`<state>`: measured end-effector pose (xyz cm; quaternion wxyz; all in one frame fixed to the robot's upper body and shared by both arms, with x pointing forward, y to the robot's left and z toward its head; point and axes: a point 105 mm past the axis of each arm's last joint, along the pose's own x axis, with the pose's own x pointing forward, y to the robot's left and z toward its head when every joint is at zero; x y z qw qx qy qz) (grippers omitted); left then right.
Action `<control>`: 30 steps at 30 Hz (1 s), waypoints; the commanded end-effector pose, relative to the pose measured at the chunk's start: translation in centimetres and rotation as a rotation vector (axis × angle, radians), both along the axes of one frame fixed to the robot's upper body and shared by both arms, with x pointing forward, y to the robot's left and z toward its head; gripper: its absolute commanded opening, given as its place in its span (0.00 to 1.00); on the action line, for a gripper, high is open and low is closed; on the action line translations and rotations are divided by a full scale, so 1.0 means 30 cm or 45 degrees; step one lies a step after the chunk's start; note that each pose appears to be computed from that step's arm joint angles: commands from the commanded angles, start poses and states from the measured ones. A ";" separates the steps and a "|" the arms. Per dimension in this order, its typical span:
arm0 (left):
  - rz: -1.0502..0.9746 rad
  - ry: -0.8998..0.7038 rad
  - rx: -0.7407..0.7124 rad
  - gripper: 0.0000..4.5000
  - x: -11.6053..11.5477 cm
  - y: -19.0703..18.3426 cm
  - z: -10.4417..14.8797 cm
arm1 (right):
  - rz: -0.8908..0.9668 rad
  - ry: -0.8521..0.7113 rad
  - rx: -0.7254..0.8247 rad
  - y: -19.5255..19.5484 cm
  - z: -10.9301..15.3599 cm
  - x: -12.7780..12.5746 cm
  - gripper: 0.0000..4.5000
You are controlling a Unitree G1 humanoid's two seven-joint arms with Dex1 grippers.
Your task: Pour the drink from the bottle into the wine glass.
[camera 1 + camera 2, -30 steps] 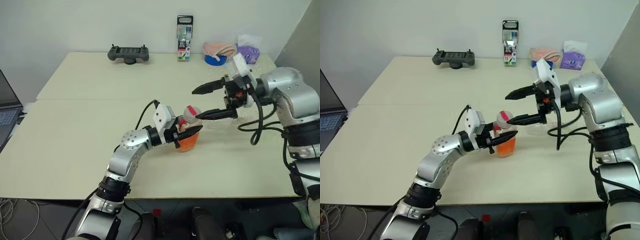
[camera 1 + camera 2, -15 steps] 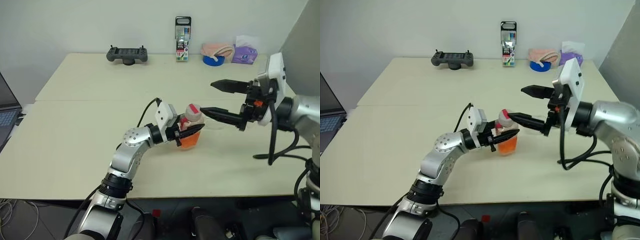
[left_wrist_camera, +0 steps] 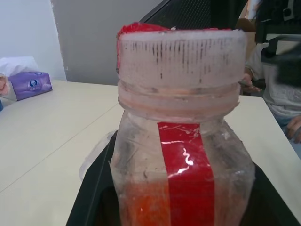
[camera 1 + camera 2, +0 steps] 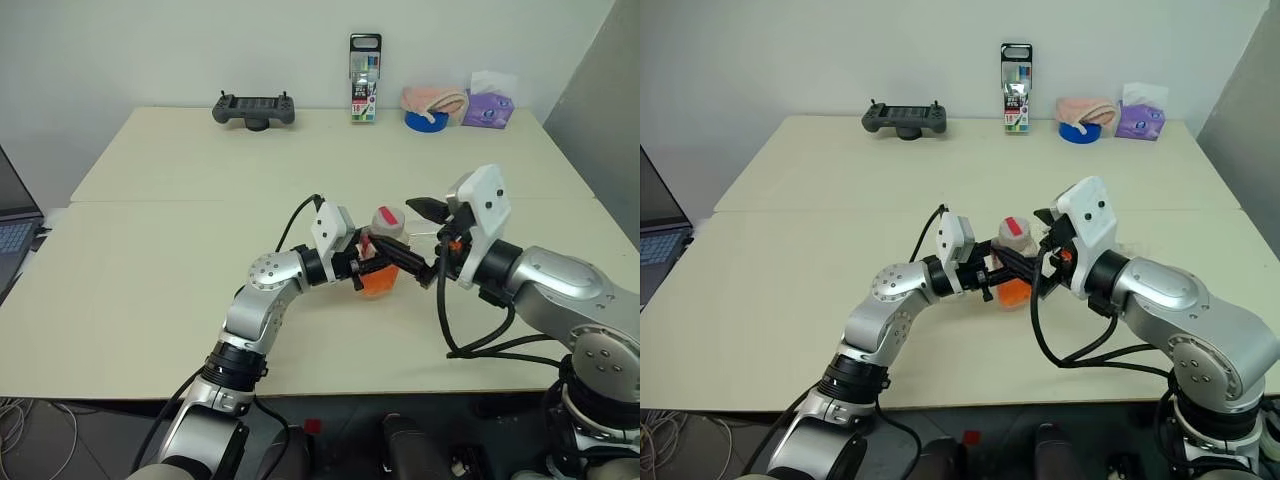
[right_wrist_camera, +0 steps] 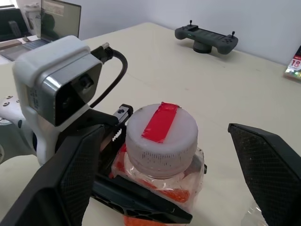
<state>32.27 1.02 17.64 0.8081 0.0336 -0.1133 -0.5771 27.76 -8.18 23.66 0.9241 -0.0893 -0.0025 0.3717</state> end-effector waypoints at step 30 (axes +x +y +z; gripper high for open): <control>0.008 -0.074 -0.036 0.39 -0.022 0.003 0.039 | -0.143 -0.095 0.033 -0.013 0.028 0.104 1.00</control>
